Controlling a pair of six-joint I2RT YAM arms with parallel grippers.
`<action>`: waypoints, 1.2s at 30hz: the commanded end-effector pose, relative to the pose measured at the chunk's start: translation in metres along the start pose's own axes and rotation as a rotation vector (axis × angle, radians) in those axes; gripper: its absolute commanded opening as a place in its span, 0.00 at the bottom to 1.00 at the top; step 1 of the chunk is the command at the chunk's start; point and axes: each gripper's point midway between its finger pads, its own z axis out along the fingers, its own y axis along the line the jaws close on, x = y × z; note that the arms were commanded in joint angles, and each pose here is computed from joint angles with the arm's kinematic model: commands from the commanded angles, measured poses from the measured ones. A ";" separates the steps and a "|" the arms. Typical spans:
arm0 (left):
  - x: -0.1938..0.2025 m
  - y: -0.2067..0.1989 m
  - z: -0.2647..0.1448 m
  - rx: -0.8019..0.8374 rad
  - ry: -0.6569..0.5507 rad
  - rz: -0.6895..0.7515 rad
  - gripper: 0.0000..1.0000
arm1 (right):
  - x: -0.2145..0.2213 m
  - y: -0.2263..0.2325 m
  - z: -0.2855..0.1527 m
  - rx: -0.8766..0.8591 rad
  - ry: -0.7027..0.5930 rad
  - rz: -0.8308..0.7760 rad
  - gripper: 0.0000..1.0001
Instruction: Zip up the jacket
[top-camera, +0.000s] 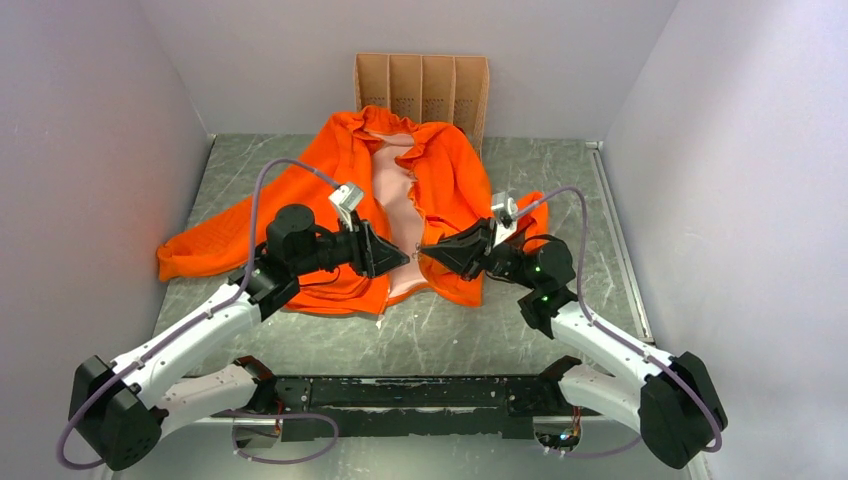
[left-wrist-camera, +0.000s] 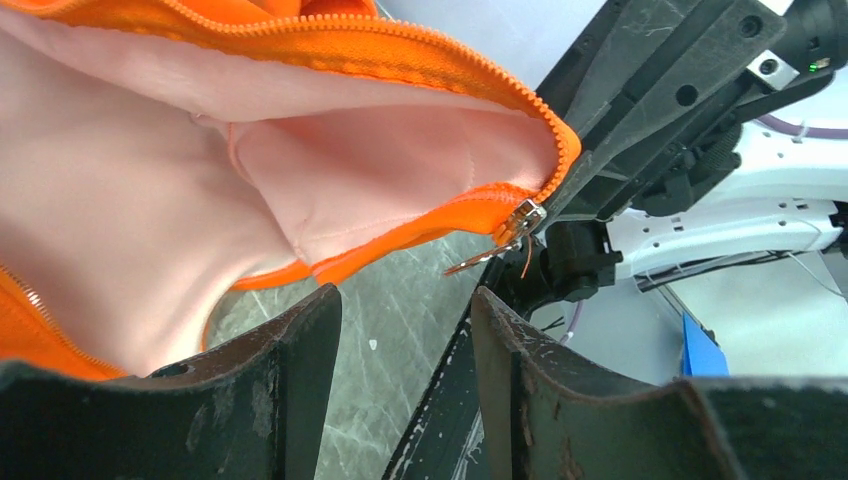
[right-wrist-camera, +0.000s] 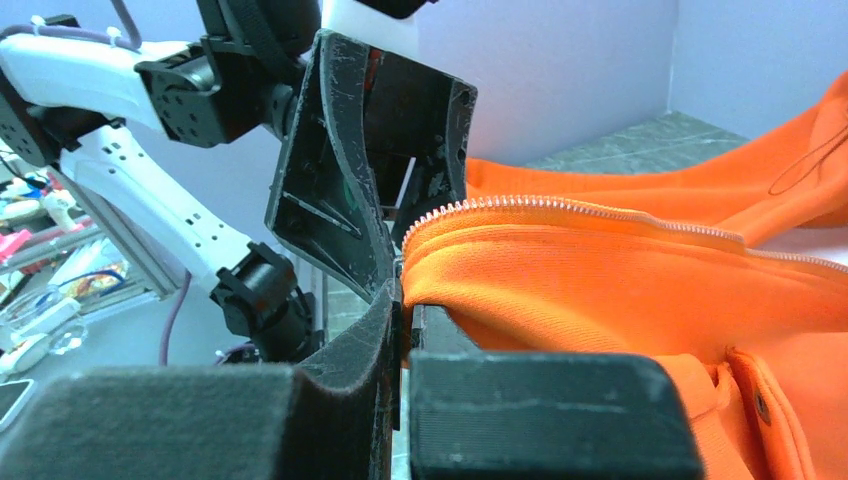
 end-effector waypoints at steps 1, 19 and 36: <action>-0.007 -0.024 0.001 0.136 -0.016 0.054 0.55 | -0.017 0.017 -0.002 -0.083 -0.065 -0.031 0.00; 0.007 -0.050 0.009 0.363 0.043 0.007 0.53 | -0.019 0.021 -0.009 -0.092 -0.084 0.014 0.00; 0.011 -0.058 0.010 0.444 0.061 0.007 0.48 | -0.017 0.025 -0.008 -0.137 -0.084 0.060 0.00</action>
